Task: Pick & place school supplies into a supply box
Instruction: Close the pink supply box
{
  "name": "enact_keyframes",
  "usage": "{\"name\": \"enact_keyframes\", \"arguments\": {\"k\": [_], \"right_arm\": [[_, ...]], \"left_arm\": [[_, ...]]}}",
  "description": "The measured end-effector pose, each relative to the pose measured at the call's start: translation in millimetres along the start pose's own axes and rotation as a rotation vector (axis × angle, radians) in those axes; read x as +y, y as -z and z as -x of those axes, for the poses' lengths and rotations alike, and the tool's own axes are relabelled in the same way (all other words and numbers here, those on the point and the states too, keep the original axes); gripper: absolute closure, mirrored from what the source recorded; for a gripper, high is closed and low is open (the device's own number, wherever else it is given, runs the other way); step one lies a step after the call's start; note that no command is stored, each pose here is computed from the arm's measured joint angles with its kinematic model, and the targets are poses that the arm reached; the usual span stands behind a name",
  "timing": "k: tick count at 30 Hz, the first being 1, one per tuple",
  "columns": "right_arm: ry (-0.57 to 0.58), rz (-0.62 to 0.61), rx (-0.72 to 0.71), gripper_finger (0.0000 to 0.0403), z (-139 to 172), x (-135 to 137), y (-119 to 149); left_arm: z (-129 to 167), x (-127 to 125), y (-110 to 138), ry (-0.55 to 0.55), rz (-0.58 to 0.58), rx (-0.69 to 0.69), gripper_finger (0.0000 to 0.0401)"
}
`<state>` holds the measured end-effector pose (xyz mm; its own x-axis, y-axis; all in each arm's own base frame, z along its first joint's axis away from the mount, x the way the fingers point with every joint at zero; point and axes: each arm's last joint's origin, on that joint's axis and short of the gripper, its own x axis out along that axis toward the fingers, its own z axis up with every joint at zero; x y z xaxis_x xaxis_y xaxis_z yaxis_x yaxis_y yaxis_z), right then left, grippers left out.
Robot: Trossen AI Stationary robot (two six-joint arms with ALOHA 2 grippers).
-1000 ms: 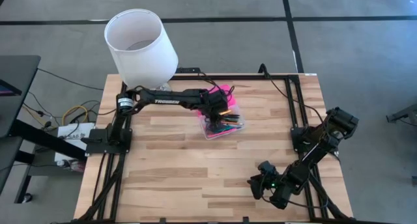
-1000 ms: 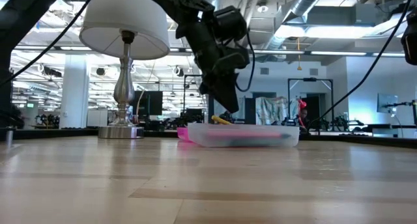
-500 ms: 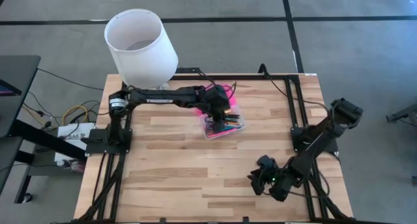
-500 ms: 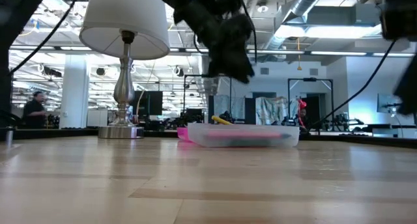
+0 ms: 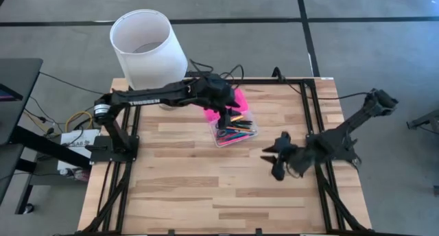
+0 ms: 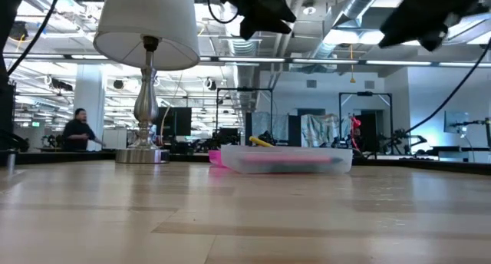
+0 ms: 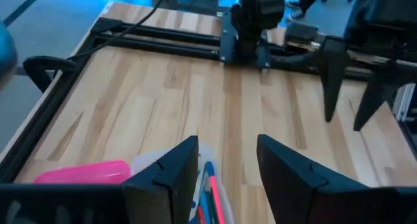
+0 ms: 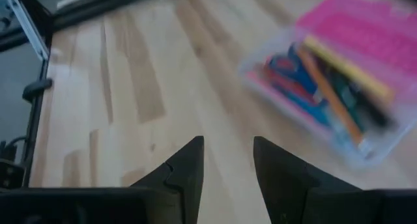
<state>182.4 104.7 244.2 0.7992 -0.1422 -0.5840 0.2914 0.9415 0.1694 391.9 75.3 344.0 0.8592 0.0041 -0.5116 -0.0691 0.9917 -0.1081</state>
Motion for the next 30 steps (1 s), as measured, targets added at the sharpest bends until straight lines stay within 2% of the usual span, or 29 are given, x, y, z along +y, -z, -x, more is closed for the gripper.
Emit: {"name": "enact_keyframes", "arguments": {"k": [3,7,11,15,17,21,23,30], "right_arm": [[-0.001,0.042,-0.052,0.0278,9,-12,-12],[0.019,0.077,-0.1,0.0278,20,-28,-23],[0.115,0.041,-0.122,0.0278,29,-51,-30],[0.156,-0.059,-0.181,0.0278,42,-71,-37],[0.136,-0.068,-0.213,0.0278,52,-78,-40],[-0.026,0.064,-0.21,0.0278,68,-85,-41],[-0.073,0.093,-0.22,0.0278,75,-88,-41],[-0.074,0.131,-0.297,0.0278,98,-104,-36]], "left_arm": [[2,0,-1,-0.001,0.023,-0.01,0.025],[2,2,-4,-0.065,0.092,-0.044,0.025],[3,5,-9,-0.146,0.114,-0.098,0.025],[4,4,-16,-0.137,0.124,-0.175,0.025],[4,3,-20,-0.127,0.094,-0.215,0.025],[6,2,-27,-0.112,0.026,-0.288,0.025],[7,4,-31,-0.117,0.02,-0.323,0.025],[9,14,-31,-0.172,0.032,-0.328,0.025]]}}
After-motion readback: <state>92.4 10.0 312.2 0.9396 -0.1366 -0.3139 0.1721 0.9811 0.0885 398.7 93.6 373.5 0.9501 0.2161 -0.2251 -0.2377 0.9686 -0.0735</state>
